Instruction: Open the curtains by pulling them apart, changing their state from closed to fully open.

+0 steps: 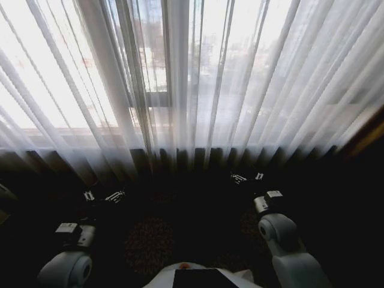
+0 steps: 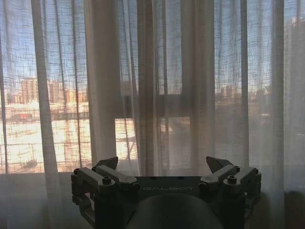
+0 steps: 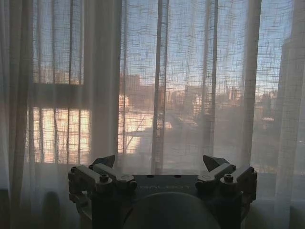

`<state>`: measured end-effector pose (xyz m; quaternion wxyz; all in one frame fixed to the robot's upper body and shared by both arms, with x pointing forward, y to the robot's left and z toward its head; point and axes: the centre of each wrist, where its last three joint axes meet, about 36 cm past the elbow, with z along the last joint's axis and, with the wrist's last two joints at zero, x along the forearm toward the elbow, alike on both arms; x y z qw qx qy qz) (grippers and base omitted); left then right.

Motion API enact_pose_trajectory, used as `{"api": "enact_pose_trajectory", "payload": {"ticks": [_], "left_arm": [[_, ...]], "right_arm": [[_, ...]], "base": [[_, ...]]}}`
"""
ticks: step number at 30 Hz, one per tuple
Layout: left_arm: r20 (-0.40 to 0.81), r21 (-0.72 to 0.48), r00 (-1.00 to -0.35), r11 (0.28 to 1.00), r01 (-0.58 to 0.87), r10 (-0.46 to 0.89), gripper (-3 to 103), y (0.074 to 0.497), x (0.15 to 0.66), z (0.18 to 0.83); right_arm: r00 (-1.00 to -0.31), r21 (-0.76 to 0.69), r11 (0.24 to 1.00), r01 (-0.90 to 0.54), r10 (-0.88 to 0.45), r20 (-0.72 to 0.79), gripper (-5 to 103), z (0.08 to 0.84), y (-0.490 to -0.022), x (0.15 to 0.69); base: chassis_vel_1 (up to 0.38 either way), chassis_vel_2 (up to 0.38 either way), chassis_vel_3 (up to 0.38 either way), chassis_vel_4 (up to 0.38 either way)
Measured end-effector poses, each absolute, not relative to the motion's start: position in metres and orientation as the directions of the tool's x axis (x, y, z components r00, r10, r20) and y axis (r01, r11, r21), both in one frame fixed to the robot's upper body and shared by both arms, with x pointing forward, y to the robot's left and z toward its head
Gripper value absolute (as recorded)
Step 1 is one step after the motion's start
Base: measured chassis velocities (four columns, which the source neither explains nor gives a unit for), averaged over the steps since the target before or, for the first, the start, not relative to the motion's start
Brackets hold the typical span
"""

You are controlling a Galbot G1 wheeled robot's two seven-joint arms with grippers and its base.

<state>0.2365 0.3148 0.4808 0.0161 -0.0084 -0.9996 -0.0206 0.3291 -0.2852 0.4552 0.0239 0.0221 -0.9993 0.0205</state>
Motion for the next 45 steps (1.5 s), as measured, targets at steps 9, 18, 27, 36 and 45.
{"api": "enact_pose_trajectory", "payload": {"ticks": [9,18,27,36,45], "left_arm": [[0.030,0.041,-0.999,0.999,0.019,0.017,100,0.315,0.237,0.480],[0.028,0.041,-0.999,0.999,0.019,0.018,100,0.315,0.236,0.478],[0.027,0.039,-1.000,0.999,0.017,0.016,100,0.315,0.236,0.476],[0.025,0.039,-1.000,0.999,0.017,0.016,100,0.316,0.236,0.475],[0.025,0.036,-1.000,0.999,0.018,0.017,100,0.315,0.237,0.473]], "right_arm": [[-0.998,-0.040,0.998,-0.044,-0.043,0.048,100,0.455,-0.285,0.329],[-0.998,-0.040,0.998,-0.044,-0.042,0.048,100,0.454,-0.285,0.329],[-0.998,-0.039,0.998,-0.046,-0.045,0.047,100,0.454,-0.284,0.329],[-0.999,-0.056,0.997,-0.045,-0.044,0.023,100,0.450,-0.283,0.329],[-0.999,-0.099,0.994,-0.041,-0.039,0.024,100,0.444,-0.281,0.329]], "base": [[-0.225,0.218,0.234,-0.220],[-0.247,0.238,0.250,-0.249],[-0.219,0.243,0.216,-0.226],[-0.257,0.247,0.269,-0.239],[-0.152,0.138,0.150,-0.131]]}}
